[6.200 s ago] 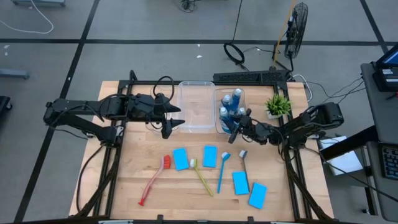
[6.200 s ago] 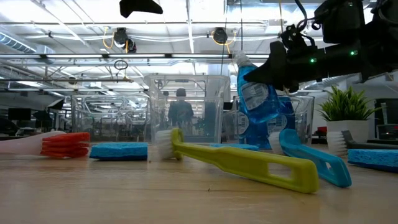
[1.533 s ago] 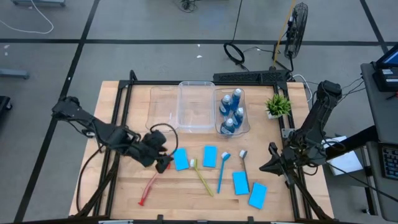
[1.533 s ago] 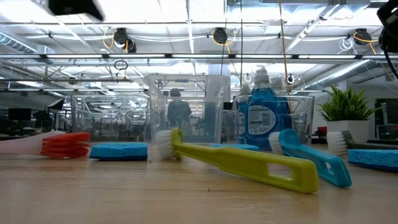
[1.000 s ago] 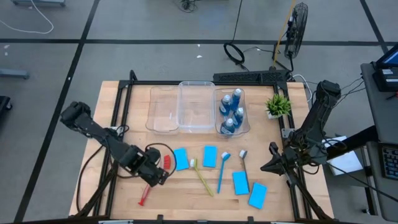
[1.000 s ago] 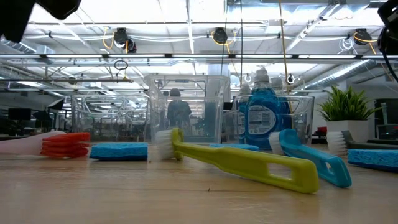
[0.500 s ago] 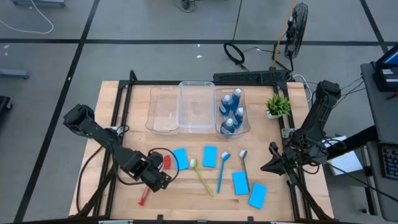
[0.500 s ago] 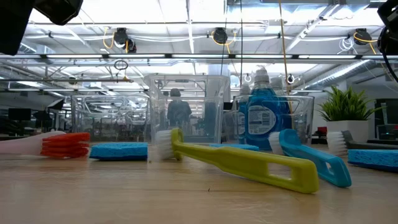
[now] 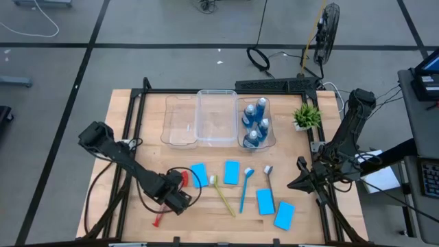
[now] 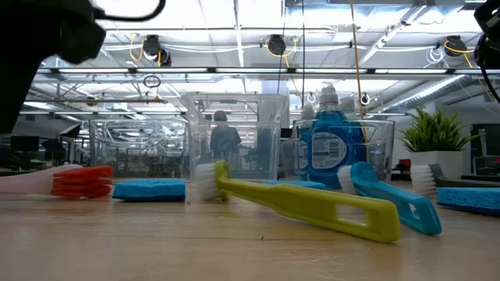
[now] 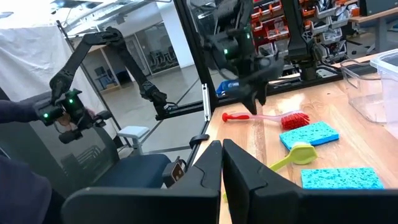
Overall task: Pick & Place Kitchen Sink Supplies
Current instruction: Put the orange dishwashing brush into the white bin
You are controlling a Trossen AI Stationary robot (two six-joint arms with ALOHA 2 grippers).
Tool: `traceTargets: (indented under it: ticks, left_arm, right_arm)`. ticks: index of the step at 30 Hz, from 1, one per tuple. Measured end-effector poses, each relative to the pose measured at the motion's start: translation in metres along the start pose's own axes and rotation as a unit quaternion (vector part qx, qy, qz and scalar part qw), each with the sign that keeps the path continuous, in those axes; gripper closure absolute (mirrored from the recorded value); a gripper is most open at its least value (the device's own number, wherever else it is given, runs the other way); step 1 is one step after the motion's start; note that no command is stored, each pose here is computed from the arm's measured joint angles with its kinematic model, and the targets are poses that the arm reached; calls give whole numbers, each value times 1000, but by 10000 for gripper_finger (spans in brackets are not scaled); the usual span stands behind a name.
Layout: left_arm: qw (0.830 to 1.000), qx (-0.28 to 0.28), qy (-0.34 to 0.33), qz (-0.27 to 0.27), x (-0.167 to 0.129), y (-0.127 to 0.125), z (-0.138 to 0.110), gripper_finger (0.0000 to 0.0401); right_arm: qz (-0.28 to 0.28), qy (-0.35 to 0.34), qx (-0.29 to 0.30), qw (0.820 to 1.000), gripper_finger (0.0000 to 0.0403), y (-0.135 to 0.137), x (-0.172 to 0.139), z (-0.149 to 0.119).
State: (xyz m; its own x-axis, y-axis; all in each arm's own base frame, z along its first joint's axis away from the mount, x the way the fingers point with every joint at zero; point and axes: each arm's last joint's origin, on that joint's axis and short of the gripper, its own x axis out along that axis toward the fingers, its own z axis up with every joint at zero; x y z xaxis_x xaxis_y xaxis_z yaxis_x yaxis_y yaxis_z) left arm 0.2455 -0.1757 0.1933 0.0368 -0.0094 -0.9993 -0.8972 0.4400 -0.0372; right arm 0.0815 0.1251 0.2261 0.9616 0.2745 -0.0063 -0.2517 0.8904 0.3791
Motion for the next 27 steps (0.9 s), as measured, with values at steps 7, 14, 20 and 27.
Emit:
traceTargets:
  ticks: [7,14,20,27]
  left_arm:
    - [999,4,3,37,21,-5,-2,135]
    - [998,4,1,59,37,-9,-3,135]
    - [998,5,24,62,51,-15,-5,141]
    - [998,0,37,54,59,-20,-6,226]
  right_arm:
    - [0,0,1,1000,403,0,0,0]
    - [0,0,2,1000,403,0,0,0]
    - [0,0,2,1000,403,0,0,0]
    - [0,0,2,1000,403,0,0,0]
